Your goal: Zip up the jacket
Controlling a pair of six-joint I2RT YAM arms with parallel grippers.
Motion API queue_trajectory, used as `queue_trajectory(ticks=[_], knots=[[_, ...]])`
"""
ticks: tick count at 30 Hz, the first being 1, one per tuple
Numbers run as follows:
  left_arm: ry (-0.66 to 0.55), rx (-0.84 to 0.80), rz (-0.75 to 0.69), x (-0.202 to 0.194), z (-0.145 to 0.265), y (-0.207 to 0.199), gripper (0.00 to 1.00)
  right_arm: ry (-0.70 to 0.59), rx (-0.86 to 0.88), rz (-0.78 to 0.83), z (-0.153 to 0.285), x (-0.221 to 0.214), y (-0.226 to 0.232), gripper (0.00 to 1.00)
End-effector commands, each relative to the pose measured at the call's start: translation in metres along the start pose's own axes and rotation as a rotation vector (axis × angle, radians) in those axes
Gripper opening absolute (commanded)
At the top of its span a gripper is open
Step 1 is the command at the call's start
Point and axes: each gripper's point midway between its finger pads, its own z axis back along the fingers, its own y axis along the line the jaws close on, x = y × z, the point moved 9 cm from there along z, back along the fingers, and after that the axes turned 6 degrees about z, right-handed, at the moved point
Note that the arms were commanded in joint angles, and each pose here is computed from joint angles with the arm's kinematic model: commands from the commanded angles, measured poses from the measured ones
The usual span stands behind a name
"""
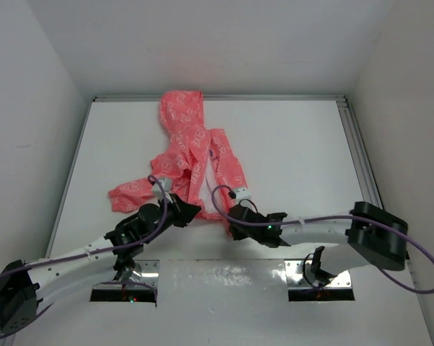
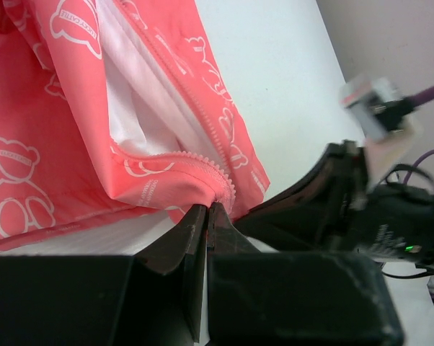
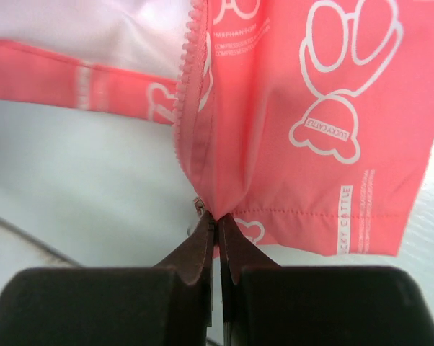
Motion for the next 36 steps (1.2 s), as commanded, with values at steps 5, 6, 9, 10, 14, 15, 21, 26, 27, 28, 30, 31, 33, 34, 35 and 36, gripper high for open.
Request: queue_trajectory(ticks=[5,6,9,10,14,15,21,26,27,28,30,31,33,34,35,36], knots=[[-0.005,-0.093,0.038,0.012,-0.005,-0.024,0.00,-0.342,0.233,-0.218,0.037,0.034,0.009,0.00],[-0.005,-0.103,0.037,0.015,-0.006,-0.029,0.00,-0.375,0.242,-0.238,0.041,0.036,0.008,0.00],[-0.002,-0.123,0.057,0.014,-0.008,-0.032,0.00,-0.445,0.266,-0.282,0.050,0.045,0.007,0.00],[-0.002,-0.128,0.060,0.015,-0.009,-0.033,0.00,-0.482,0.269,-0.304,0.052,0.050,0.007,0.00],[0.005,-0.162,0.048,0.018,-0.011,-0.041,0.00,-0.521,0.308,-0.309,0.061,0.057,0.010,0.00],[0.011,-0.174,0.045,0.017,-0.011,-0.041,0.00,-0.526,0.321,-0.298,0.064,0.060,0.011,0.00],[0.006,-0.230,0.034,0.019,-0.011,-0.047,0.00,-0.549,0.439,-0.243,0.076,0.061,0.016,0.00],[-0.007,-0.286,-0.002,0.026,-0.004,-0.056,0.00,-0.527,0.558,-0.184,0.088,0.063,0.020,0.00],[-0.012,-0.292,0.000,0.026,-0.003,-0.056,0.00,-0.526,0.578,-0.186,0.090,0.064,0.019,0.00],[0.005,-0.319,-0.002,0.026,0.000,-0.059,0.00,-0.530,0.587,-0.195,0.092,0.067,0.016,0.00],[0.011,-0.326,-0.014,0.028,0.003,-0.061,0.00,-0.506,0.650,-0.171,0.096,0.066,0.017,0.00],[0.015,-0.335,-0.017,0.028,0.007,-0.062,0.00,-0.504,0.657,-0.176,0.096,0.066,0.013,0.00],[0.009,-0.352,-0.004,0.028,0.012,-0.061,0.00,-0.485,0.710,-0.170,0.100,0.064,0.014,0.00],[0.009,-0.358,-0.001,0.028,0.013,-0.062,0.00,-0.489,0.717,-0.175,0.102,0.064,0.013,0.00],[0.010,-0.360,0.003,0.028,0.014,-0.062,0.00,-0.492,0.714,-0.177,0.102,0.064,0.012,0.00],[0.010,-0.372,0.004,0.028,0.017,-0.063,0.00,-0.492,0.706,-0.185,0.101,0.063,0.010,0.00]])
